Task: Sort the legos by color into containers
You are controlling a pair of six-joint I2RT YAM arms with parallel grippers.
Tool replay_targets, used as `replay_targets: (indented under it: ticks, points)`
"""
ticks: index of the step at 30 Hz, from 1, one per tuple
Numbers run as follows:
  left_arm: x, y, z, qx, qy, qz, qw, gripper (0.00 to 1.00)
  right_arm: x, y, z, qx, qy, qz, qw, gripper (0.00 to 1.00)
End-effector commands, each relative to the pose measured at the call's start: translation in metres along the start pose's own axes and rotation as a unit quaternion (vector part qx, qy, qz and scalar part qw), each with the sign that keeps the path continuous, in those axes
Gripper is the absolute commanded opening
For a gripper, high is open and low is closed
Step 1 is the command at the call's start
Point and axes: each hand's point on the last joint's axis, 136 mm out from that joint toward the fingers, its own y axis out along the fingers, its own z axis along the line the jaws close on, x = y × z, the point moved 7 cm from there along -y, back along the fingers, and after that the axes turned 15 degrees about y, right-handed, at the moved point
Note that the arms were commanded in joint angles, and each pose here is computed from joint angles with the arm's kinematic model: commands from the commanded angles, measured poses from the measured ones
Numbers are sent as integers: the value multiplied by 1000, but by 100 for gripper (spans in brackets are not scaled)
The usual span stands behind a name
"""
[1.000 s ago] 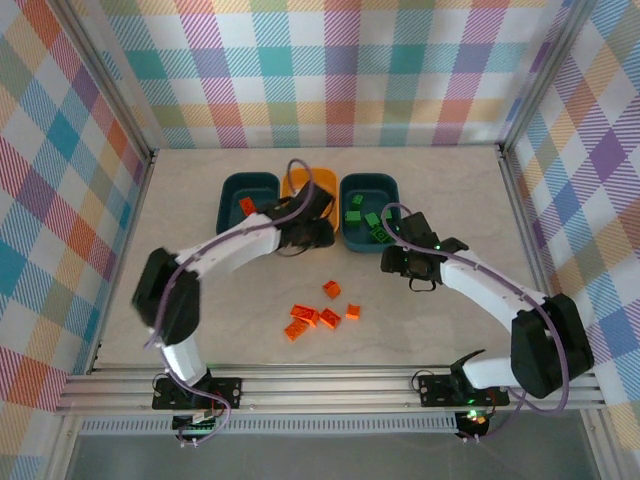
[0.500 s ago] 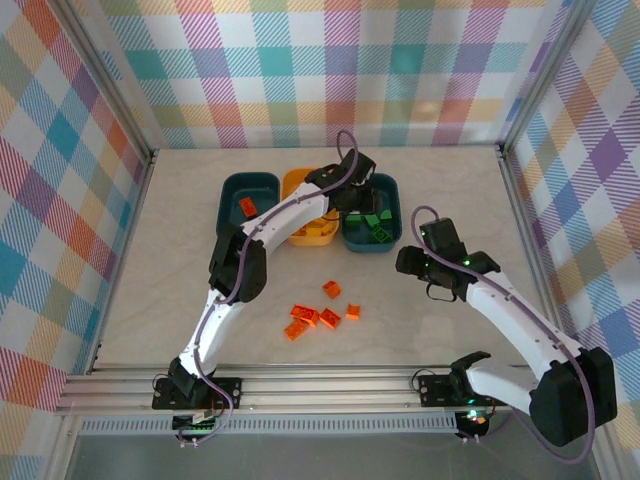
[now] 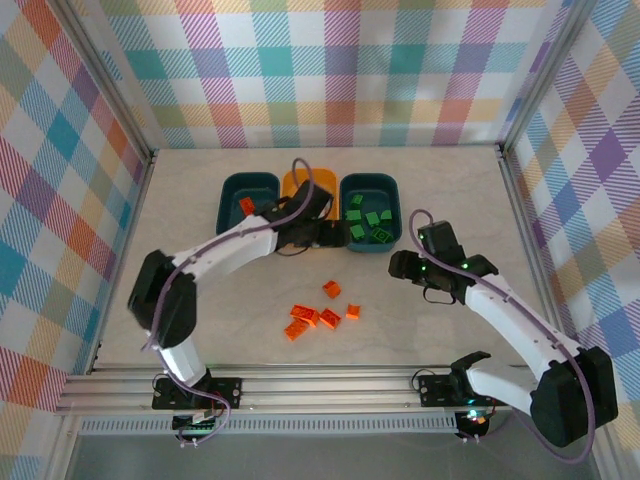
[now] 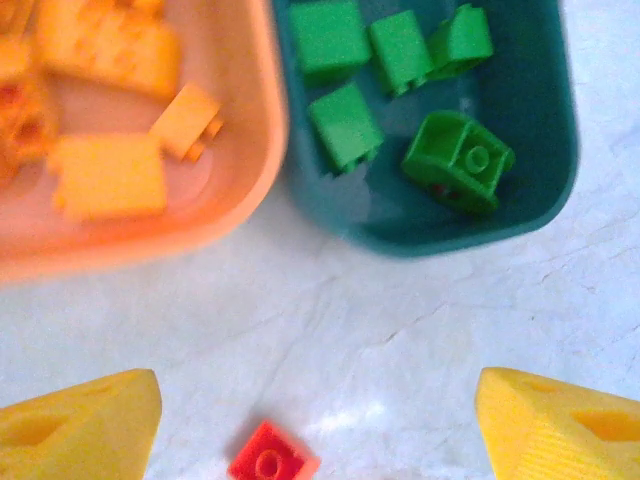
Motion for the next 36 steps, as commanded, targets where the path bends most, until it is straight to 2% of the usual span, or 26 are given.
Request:
replay_targets:
  ticks: [1, 4, 6, 9, 11, 15, 19, 26, 33, 36]
  points:
    - [-44, 2, 18, 24, -58, 17, 998, 81, -7, 10, 28, 43, -59, 25, 997, 67]
    - [-74, -22, 42, 62, -82, 7, 995, 86, -31, 24, 62, 45, -160, 54, 985, 70]
    - [-89, -41, 63, 92, -101, -6, 991, 93, -48, 38, 80, 30, -208, 71, 975, 72]
    - [-112, -59, 100, 164, -136, -23, 977, 100, -63, 60, 96, 20, -232, 94, 968, 73]
    - [-129, -66, 122, 206, -171, -16, 963, 100, -68, 70, 110, 17, -244, 110, 963, 73]
    - [-154, -65, 136, 201, -210, -5, 957, 100, -77, 86, 128, 10, -278, 121, 953, 74]
    - [-164, -65, 140, 201, -223, 4, 954, 100, -84, 106, 126, -14, -279, 138, 950, 72]
    - [-162, -60, 139, 195, -229, 8, 954, 100, -99, 123, 114, -64, -300, 148, 940, 62]
    - [-149, -61, 140, 207, -222, 19, 953, 100, -94, 116, 116, -48, -291, 119, 948, 32]
    - [-143, -65, 147, 203, -243, 9, 949, 100, -85, 106, 133, -22, -295, 93, 951, 27]
